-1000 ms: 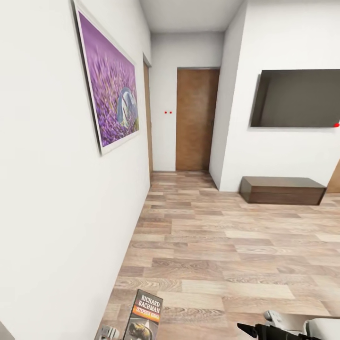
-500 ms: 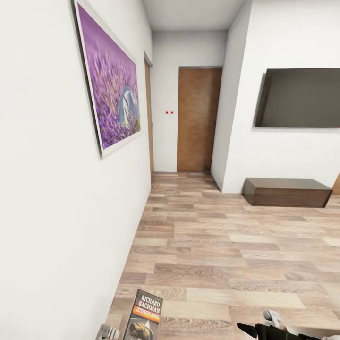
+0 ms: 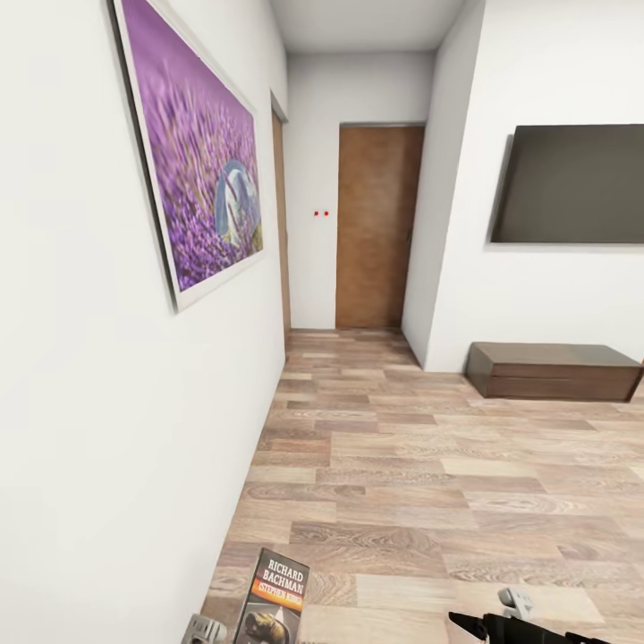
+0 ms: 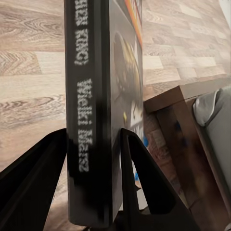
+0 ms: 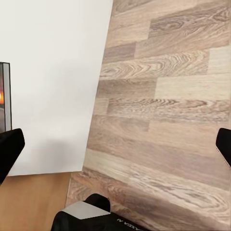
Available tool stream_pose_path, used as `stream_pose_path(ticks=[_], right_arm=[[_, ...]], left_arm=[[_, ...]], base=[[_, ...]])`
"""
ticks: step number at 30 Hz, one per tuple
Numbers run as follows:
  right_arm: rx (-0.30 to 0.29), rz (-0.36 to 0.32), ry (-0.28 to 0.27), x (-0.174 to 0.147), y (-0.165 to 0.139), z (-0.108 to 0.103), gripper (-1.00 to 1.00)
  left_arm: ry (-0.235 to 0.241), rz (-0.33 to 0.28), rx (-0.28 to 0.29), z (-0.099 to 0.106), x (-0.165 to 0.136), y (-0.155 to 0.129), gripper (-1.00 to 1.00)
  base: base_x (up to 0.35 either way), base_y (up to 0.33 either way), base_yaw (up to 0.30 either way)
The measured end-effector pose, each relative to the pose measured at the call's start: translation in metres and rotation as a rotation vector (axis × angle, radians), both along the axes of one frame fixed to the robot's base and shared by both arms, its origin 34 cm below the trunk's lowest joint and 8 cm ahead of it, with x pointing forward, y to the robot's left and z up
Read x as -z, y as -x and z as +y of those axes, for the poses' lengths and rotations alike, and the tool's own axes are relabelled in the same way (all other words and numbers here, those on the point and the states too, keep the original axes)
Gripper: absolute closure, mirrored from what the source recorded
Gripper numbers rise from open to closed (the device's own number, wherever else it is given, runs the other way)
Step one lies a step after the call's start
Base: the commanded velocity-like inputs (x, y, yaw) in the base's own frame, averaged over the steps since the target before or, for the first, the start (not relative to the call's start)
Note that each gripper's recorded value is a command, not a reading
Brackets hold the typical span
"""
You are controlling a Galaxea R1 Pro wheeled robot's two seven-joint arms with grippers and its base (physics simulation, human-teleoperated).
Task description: In the bedroom, move the book from the bed onto either nightstand, and place the two sandals side by side next to the bed.
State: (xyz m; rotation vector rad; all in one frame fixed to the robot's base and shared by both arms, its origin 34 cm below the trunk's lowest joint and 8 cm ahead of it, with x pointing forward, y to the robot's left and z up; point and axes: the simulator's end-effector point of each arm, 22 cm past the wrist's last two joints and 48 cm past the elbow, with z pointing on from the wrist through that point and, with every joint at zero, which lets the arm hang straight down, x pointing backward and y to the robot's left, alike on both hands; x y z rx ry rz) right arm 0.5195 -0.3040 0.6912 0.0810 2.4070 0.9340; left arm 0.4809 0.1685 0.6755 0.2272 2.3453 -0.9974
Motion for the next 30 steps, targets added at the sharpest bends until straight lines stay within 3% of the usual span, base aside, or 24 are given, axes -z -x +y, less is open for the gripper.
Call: stream_pose_path(ticks=[18,23,30], right_arm=[[0.0,0.0,-0.001,-0.0002,0.0,0.0,-1.0],[0.0,0.0,-0.001,0.0001,-0.0001,0.0,-1.0],[0.0,0.001,-0.001,0.0002,-0.0001,0.0001,-1.0]], left_arm=[[-0.001,0.001,0.002,-0.0003,0.0002,0.0004,1.0],[0.001,0.0,0.0,-0.0003,0.0001,-0.0004,1.0],[0.0,0.0,0.001,-0.0004,0.0001,-0.0005,1.0]], base=[[0.322,0.072,0.0],[0.066,0.001,-0.035],[0.005,0.0,-0.258]])
